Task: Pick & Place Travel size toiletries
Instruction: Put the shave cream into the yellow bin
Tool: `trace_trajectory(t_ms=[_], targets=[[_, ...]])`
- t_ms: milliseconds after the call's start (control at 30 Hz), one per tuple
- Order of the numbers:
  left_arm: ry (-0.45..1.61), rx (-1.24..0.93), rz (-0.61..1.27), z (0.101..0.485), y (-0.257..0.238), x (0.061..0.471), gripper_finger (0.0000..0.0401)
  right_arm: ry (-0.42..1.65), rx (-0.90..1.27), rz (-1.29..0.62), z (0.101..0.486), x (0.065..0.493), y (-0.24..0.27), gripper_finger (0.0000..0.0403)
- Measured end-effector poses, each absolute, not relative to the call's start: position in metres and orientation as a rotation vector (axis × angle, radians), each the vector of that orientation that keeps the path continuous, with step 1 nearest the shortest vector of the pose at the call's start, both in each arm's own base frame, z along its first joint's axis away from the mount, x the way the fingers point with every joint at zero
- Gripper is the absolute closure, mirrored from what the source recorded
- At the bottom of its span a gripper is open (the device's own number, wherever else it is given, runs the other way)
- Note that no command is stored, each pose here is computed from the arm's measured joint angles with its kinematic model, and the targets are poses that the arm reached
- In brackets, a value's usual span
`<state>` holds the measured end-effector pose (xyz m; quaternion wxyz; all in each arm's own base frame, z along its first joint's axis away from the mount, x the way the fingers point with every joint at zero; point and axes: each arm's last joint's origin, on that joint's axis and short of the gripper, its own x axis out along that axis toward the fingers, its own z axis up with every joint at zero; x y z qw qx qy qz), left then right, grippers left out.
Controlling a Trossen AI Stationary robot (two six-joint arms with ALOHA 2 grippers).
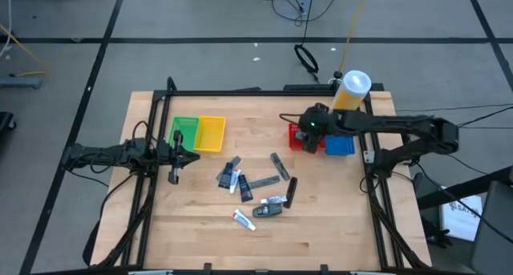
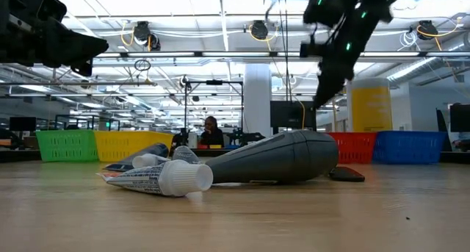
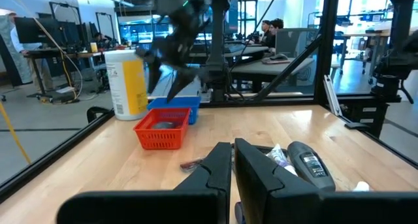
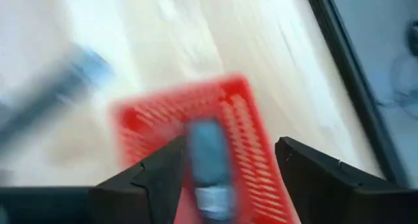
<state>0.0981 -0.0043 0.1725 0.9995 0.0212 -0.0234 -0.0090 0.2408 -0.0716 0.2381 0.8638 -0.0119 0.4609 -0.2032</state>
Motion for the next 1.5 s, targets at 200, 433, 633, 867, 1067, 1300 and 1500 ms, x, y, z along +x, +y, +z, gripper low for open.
trace_trajectory(t_ms=[200, 433, 633, 867, 1067, 1300, 1500], targets=[[-0.116, 0.034, 0.0, 0.179, -0.004, 0.098, 0.0377, 0.514, 0.045, -0.255, 0.236, 0.252, -0.014, 0.0198], [-0.235, -0.01, -0.011, 0.191, -0.004, 0.096, 0.0377, 0.134, 0.074, -0.082, 0.176, 0.25, 0.034, 0.0212], [-0.365, -0.141, -0.057, 0.204, -0.005, 0.096, 0.0377, 0.152, 0.061, -0.148, 0.139, 0.264, 0.054, 0.0225], [-0.22, -0.158, 0.121, 0.197, -0.008, 0.118, 0.0377, 0.237, 0.03, -0.172, 0.109, 0.283, 0.057, 0.0234], [0.124, -0.153, 0.269, 0.208, -0.022, 0.155, 0.0377, 0.256, 0.027, -0.204, 0.095, 0.287, 0.049, 0.0234], [0.622, -0.262, 0.388, 0.221, -0.046, 0.2, 0.0377, 0.285, 0.043, -0.219, 0.086, 0.287, 0.046, 0.0234], [0.874, -0.451, 0.345, 0.2, -0.062, 0.23, 0.0377, 0.319, 0.056, -0.218, 0.076, 0.286, 0.046, 0.0234]])
